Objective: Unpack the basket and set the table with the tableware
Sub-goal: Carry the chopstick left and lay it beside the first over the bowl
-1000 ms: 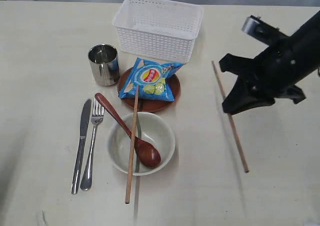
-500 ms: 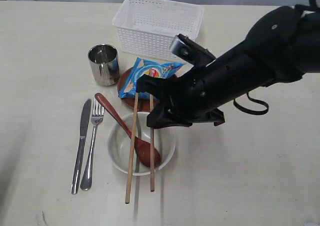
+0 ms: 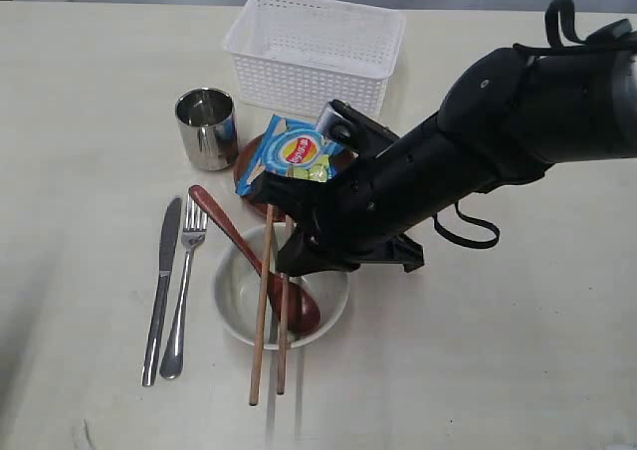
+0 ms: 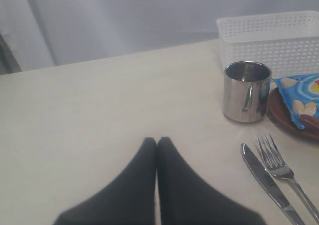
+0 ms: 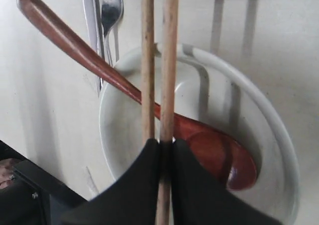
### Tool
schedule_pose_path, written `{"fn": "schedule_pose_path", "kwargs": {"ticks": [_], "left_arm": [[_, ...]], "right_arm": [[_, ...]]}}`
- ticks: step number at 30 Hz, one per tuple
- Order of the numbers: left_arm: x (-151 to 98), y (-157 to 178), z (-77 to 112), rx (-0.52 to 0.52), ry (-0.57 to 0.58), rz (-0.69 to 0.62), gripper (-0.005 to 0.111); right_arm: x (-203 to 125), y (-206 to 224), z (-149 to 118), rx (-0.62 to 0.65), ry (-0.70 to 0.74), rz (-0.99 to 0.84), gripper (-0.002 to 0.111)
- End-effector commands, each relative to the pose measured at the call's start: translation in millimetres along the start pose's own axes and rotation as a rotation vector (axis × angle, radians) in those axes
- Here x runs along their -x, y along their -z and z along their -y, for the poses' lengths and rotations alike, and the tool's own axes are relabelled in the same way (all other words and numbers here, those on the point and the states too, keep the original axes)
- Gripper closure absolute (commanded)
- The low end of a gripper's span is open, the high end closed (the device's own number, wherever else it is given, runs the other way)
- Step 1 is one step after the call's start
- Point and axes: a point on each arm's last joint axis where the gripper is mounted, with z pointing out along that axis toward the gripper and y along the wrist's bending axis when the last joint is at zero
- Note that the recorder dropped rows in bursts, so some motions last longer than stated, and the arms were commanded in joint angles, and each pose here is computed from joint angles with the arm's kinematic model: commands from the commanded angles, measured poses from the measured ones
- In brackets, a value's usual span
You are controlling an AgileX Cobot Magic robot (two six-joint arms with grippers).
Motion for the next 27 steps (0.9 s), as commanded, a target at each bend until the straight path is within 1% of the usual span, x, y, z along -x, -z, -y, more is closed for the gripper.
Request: {"fn": "schedule_pose_path", "kwargs": {"ticks": [1,5,9,19,21,23,26,27], "left_arm": [[0.1,0.0,0.1,0.0,0.009,0.008,0.107],[0.1,0.0,0.1,0.0,0.009,0.008,0.107],[0.1,0.0,0.1,0.0,0.009,0.008,0.107],[0.1,0.0,0.1,0.0,0.009,0.008,0.107],[0.1,0.0,0.1,0.0,0.009,0.008,0.107],[0.1,0.0,0.1,0.0,0.009,0.008,0.107],[0.1,0.0,0.1,0.0,0.009,0.008,0.107],[0.1,0.0,0.1,0.0,0.009,0.008,0.107]], "right_arm": [[-4.8,-3.7,-5.4,0.003,0.055,-0.006,0.109],[-3.6,-5.6,-7.4,-0.004,0.046,0.036,0.109],[-3.4,-5.6,-7.4,-0.004,0.021,0.038,0.109],[-6.4,-6.9,-5.1,-0.011,0.025,0.018,0.108],[-5.7,-6.8,-5.5,-0.011,0.026,0.023,0.106],[-5.7,-6.8,-5.5,-0.011,0.026,0.023,0.095],[-6.7,-6.8,-5.6,-0.009,0.037,0.013,0.068],[-6.8,-6.6,-5.4,-0.008,0.046,0.008,0.062]]}}
